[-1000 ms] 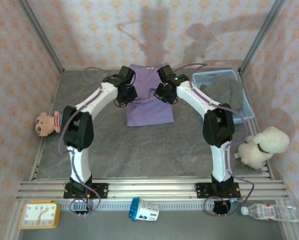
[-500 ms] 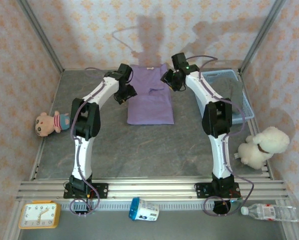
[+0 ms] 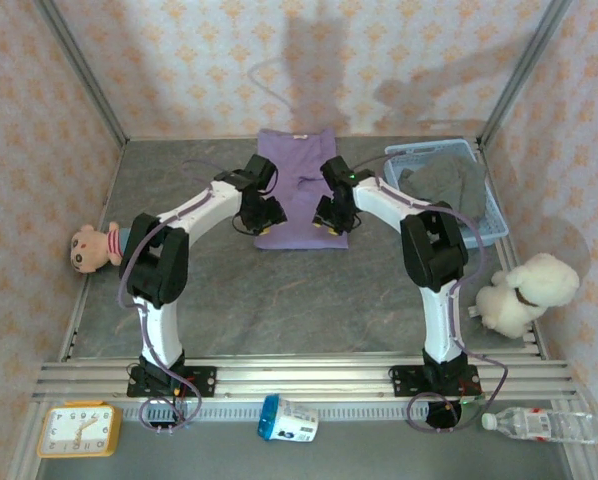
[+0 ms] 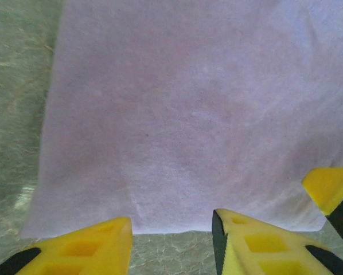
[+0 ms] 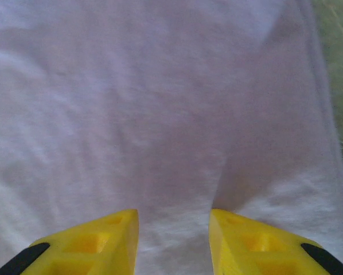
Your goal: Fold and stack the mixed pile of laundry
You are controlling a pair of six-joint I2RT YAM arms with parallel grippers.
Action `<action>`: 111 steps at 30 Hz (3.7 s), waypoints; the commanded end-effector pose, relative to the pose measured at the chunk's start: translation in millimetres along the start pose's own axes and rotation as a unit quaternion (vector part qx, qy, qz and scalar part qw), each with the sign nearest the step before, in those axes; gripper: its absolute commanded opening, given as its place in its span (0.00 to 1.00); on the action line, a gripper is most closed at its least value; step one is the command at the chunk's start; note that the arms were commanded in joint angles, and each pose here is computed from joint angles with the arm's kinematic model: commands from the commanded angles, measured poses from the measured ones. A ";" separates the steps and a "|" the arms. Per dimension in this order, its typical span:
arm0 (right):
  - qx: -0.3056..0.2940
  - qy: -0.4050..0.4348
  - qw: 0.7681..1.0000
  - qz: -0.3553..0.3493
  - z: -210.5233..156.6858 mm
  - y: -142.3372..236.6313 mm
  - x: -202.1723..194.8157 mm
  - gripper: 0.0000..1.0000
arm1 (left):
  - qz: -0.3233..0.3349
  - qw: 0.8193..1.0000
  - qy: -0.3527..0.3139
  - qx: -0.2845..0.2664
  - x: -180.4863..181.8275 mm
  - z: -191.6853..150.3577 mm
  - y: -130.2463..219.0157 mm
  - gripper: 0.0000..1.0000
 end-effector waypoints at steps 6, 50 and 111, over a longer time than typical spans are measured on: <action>-0.017 -0.025 0.999 -0.019 -3.1 -10.5 -23.4 0.34 | 0.041 0.999 0.005 0.020 23.2 -9.4 -38.6 0.37; -0.043 0.052 0.992 -0.109 -183.1 11.9 -94.5 0.45 | 0.061 0.997 -0.041 0.034 104.9 -159.7 52.8 0.56; 0.017 0.100 0.986 -0.136 -241.0 23.9 -100.1 0.00 | 0.083 0.989 -0.070 0.097 121.9 -211.8 45.9 0.00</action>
Point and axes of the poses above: each hand's point on the last joint's axis, 136 mm out from that joint toward the fingers, its own y axis back along the fingers, its own x axis along the line the jaws close on, z = x × y, the point moved 9 cm from there along y, back along the fingers, and after that the axes turned 11 degrees about -y, right-handed, at the moved point
